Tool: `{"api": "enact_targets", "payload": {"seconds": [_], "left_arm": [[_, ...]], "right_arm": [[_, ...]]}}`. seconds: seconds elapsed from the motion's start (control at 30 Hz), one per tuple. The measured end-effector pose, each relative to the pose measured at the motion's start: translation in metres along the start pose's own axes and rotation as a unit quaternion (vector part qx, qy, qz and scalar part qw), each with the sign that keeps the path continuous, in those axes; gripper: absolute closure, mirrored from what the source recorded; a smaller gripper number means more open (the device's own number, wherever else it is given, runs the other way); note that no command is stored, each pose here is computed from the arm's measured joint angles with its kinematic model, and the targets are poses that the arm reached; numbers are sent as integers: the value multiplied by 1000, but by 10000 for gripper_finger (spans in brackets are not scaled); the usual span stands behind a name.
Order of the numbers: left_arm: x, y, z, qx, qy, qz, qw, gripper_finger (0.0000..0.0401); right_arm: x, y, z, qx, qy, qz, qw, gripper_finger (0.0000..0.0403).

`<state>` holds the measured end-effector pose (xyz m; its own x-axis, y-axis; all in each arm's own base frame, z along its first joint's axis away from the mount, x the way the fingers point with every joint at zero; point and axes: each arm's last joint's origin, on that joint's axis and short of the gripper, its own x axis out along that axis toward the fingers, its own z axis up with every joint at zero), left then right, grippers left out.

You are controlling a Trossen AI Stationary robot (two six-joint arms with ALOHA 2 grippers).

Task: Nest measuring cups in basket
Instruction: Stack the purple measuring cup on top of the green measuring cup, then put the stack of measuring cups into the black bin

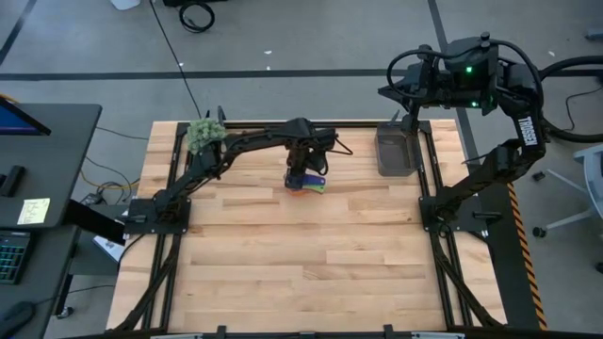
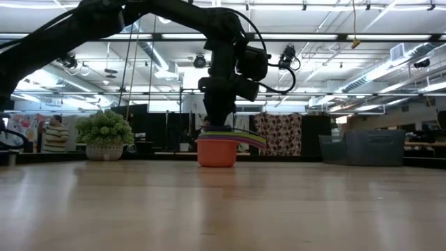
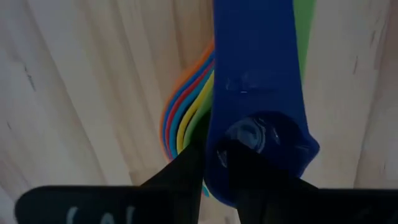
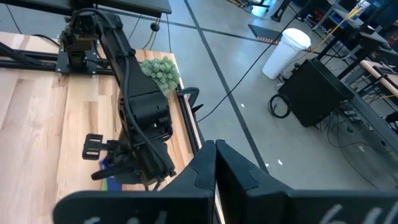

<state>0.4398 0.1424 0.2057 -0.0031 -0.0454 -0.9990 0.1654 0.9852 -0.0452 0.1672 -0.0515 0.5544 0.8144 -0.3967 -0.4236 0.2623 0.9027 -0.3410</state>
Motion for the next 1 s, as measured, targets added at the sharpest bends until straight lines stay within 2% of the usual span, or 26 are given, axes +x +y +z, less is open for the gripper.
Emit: {"api": "enact_targets", "payload": {"seconds": [0.27, 0.43, 0.53, 0.6, 0.67, 0.83, 0.9, 1.0], "left_arm": [[-18, -3, 4, 2, -13, 22, 1000, 327], [-35, -2, 5, 1, -18, 69, 997, 326], [-42, -1, 0, -31, -10, 93, 995, 326], [-47, -1, -5, -80, -14, 71, 994, 326], [-53, 0, -13, -133, -26, 17, 991, 326], [-69, 7, -26, -222, -73, -126, 964, 326], [-78, 8, -31, -232, -91, -150, 957, 326], [-96, 9, -42, -247, -113, -153, 950, 326]], "right_arm": [[0, 0, 0, 0, 0, 0, 1000, 391], [0, 0, 0, -1, 1, 0, 1000, 391], [0, 1, -2, -2, 8, 2, 1000, 391], [0, 1, -3, 0, 15, 5, 1000, 391], [0, 1, -4, 7, 20, 6, 1000, 391], [0, 2, -5, 28, 28, 8, 999, 391], [0, 2, -5, 29, 28, 8, 999, 391], [0, 2, -6, 28, 31, 9, 999, 394]]}}
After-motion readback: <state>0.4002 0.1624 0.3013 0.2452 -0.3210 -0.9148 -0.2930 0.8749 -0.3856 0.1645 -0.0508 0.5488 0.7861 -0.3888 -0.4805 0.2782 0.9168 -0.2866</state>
